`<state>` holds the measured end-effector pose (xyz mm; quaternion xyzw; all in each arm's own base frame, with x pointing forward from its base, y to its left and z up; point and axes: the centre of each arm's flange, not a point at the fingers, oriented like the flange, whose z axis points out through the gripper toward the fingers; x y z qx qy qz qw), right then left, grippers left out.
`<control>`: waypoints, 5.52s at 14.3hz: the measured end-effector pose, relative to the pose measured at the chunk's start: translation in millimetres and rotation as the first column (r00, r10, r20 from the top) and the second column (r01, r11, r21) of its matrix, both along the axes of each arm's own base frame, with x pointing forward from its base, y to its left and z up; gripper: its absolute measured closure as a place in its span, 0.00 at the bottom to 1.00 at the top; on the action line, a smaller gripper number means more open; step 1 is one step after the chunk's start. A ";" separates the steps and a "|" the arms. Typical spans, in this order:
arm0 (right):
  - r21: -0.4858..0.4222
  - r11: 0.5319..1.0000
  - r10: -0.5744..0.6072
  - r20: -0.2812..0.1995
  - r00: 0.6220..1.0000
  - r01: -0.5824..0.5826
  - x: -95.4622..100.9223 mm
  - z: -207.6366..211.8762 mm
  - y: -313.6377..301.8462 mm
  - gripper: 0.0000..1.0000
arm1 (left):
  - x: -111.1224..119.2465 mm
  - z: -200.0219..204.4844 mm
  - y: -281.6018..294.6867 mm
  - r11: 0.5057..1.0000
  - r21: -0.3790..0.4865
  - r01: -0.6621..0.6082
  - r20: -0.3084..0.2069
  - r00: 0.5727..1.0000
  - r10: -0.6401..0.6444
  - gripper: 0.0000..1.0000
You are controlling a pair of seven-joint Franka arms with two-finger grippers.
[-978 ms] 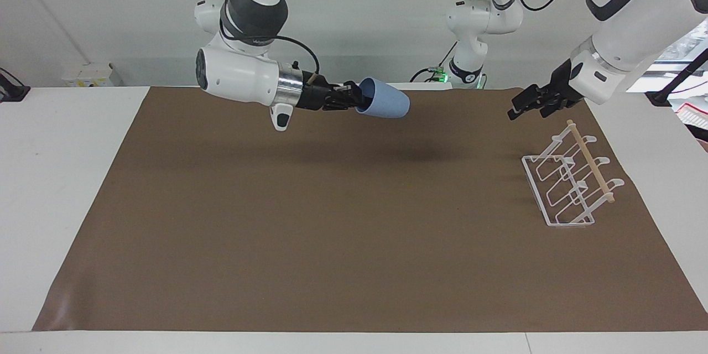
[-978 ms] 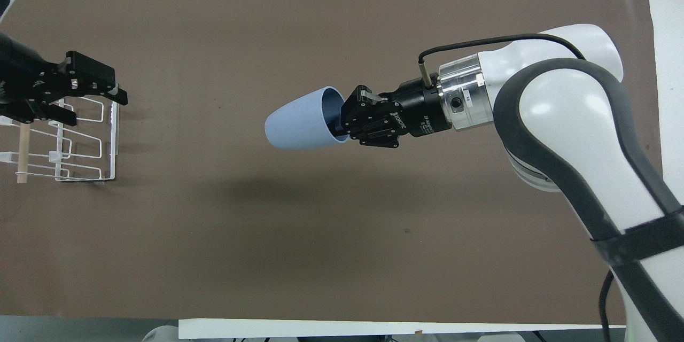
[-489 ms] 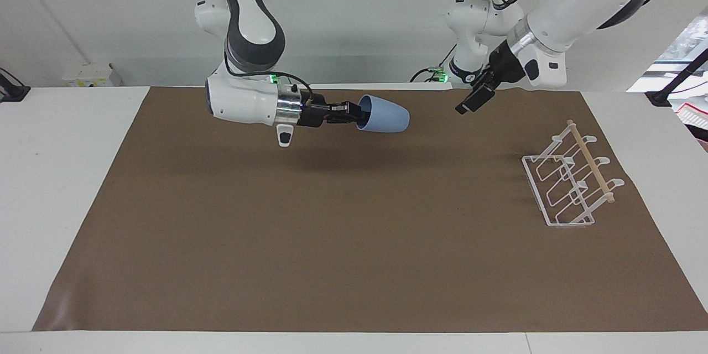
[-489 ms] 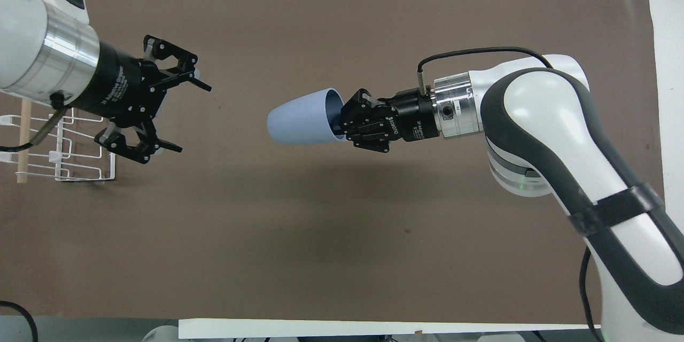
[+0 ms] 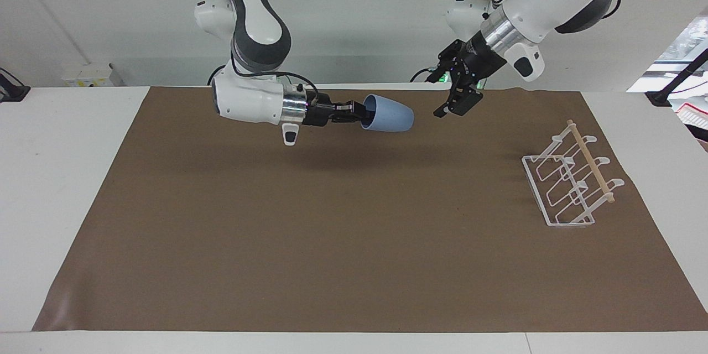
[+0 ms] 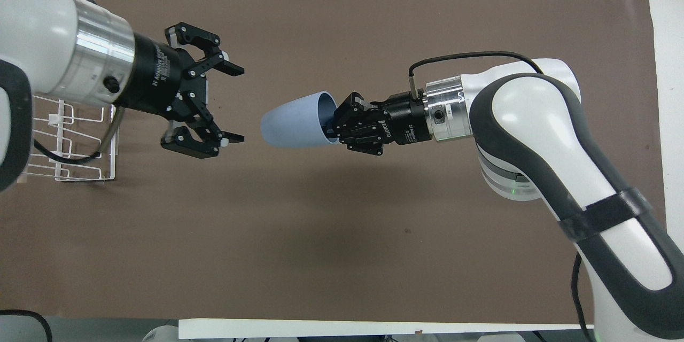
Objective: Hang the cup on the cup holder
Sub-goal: 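Reach the left gripper to the cup held by the right gripper, then grasp the cup with the left gripper while the right gripper holds it, then pull the cup away with the left gripper while the right gripper withdraws, then lower the cup onto the wire rack with the left gripper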
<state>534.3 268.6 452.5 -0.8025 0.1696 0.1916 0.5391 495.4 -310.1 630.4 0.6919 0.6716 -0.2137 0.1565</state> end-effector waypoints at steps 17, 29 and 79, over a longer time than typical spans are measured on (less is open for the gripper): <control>-0.003 1.000 -0.002 -0.005 1.000 0.002 -0.7 -2.8 -1.3 0.96 | -29.0 -55.7 -45.6 0.967 0.033 -0.251 -0.048 0.966 0.253 0.00; -0.004 1.000 -0.006 -0.001 1.000 0.006 -1.6 -0.6 -2.2 0.96 | -28.4 -73.3 -44.7 0.973 0.034 -0.229 -0.008 0.973 0.229 0.17; -0.941 0.282 0.495 -0.022 0.869 -0.185 -2.1 157.5 -308.1 0.00 | 110.7 -160.1 190.8 -0.219 0.972 0.080 -0.147 0.939 -0.310 0.19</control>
